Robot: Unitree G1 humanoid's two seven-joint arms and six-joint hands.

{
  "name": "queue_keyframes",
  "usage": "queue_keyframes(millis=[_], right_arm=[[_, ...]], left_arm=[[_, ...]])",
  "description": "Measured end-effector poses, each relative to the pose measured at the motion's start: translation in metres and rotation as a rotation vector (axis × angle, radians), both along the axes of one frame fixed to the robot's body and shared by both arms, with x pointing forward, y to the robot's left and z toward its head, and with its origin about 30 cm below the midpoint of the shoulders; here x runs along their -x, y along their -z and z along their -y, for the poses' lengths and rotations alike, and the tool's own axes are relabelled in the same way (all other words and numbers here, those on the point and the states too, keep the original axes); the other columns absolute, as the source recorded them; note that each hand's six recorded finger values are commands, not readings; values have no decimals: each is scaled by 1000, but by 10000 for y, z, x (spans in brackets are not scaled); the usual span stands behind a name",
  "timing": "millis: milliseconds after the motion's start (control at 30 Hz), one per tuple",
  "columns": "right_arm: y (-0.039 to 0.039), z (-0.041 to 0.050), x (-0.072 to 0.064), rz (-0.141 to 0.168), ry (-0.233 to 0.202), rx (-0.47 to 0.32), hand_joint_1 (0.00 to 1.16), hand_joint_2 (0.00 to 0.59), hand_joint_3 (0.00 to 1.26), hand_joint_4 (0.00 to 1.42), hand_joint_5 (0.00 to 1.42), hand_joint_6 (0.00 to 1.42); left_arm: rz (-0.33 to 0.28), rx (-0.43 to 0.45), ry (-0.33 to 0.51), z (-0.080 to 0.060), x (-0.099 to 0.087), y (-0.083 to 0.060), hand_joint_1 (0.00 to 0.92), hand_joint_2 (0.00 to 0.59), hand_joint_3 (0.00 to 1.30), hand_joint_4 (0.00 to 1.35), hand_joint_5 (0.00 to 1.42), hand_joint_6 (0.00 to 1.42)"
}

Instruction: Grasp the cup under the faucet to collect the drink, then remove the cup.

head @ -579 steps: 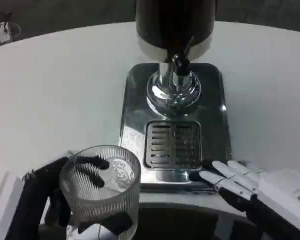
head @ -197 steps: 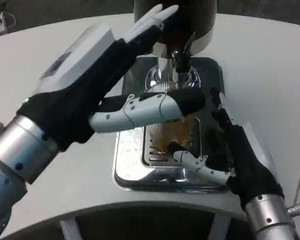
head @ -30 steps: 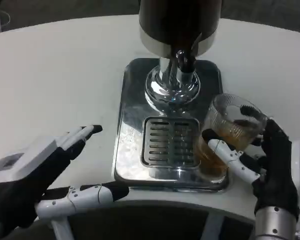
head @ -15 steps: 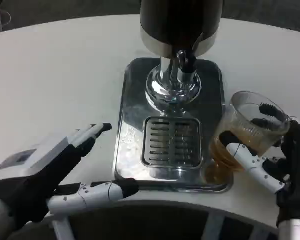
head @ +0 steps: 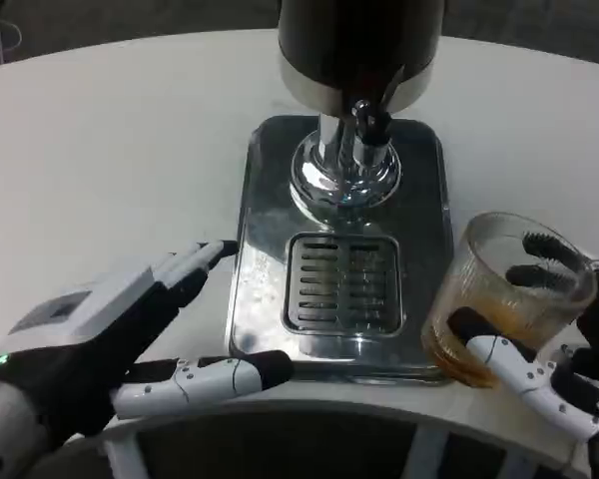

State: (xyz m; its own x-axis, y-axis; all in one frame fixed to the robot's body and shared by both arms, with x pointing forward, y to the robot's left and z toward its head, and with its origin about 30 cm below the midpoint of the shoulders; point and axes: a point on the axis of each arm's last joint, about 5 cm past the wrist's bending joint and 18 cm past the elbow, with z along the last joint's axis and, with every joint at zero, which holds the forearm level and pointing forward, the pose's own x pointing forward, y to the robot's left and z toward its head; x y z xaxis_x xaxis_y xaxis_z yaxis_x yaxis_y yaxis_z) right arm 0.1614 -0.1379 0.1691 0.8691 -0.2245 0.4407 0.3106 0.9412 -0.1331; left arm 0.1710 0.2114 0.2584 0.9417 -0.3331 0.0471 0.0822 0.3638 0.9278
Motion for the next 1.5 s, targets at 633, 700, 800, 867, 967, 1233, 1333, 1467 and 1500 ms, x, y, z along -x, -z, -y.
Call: queue_keyframes(millis=[633, 700, 800, 867, 967, 1233, 1333, 1467, 1500], right_arm=[[-111, 150, 398, 42, -195, 108, 896, 225, 977, 1183, 1370, 1424], [-130, 176, 427, 45, -214, 120, 896, 225, 977, 1183, 1370, 1424], [-146, 215, 466, 39, -242, 145, 896, 225, 978, 1183, 1381, 1424], [-153, 226, 482, 37, -254, 153, 896, 225, 983, 1191, 1383, 1424], [-156, 244, 502, 37, -274, 168, 896, 225, 986, 1195, 1384, 1424], [-212, 320, 547, 94, -333, 287, 896, 225, 988, 1196, 1384, 1424], [-235, 359, 562, 116, -350, 336, 896, 225, 988, 1196, 1384, 1424], [-249, 400, 575, 122, -357, 368, 896, 225, 988, 1196, 1384, 1424], [-255, 413, 580, 125, -362, 381, 896, 225, 988, 1196, 1384, 1424]], left_arm=[[6, -1, 101, 131, 192, 76, 0, 24, 59, 0, 0, 132], [-1, -2, 107, 139, 230, 91, 0, 24, 59, 0, 0, 131], [-9, -6, 120, 155, 307, 112, 0, 29, 50, 0, 0, 113], [-5, -13, 127, 166, 346, 113, 0, 29, 49, 0, 0, 111], [4, -26, 129, 176, 392, 109, 0, 29, 40, 0, 0, 99], [12, -51, 155, 202, 515, 97, 0, 28, 37, 0, 0, 92], [7, -54, 160, 207, 542, 100, 0, 28, 33, 0, 0, 91], [-1, -58, 161, 211, 574, 105, 0, 28, 3, 0, 0, 69], [1, -58, 162, 214, 579, 104, 0, 28, 1, 0, 0, 67]])
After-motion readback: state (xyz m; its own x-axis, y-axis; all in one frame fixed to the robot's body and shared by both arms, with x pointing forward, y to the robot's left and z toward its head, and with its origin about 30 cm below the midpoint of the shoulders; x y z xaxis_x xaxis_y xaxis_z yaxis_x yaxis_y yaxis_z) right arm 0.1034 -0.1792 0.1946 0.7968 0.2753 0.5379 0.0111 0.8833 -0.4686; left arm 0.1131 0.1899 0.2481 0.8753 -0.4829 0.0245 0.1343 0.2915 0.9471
